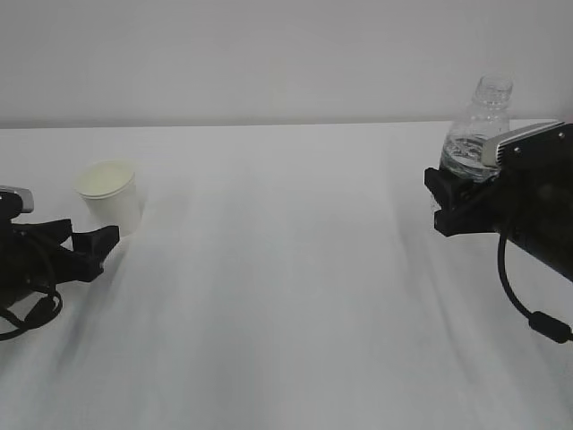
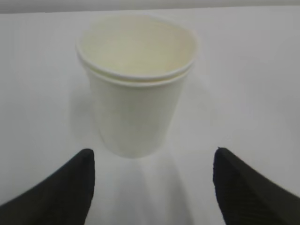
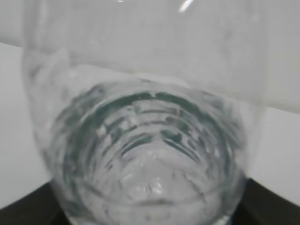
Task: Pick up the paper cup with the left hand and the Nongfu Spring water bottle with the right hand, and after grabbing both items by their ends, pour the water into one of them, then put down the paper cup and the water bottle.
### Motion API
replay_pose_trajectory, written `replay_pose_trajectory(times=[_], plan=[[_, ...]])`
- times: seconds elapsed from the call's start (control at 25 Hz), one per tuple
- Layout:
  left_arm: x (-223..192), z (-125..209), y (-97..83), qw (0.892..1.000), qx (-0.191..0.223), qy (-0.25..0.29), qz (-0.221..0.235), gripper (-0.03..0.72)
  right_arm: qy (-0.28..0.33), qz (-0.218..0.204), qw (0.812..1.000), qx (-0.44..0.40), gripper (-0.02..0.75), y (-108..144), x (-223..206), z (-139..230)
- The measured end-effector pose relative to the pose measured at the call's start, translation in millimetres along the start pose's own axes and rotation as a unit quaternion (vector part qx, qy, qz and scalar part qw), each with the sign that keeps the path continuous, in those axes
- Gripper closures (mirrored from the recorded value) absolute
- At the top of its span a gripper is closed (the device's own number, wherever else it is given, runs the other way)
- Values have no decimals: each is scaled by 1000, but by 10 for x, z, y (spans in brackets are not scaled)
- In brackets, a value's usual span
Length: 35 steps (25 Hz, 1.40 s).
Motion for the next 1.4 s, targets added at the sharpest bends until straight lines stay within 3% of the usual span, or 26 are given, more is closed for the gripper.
replay_pose_trajectory(times=[1.4], plan=[[-688, -109, 163, 999, -14, -33, 2, 114, 0, -1, 1000, 1, 274, 2, 1, -4]])
Point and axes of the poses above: a point on each arm's last joint axis where the gripper is mounted, x pointing back along that axis away from the gripper, y along the wrist's bending axis when the last joint is at zero, z = x × y, the point moved 7 cm from there along -x, pointing out along that axis toward the gripper, and after that the axes turned 6 degrees about -x, right-handed, at the moved point
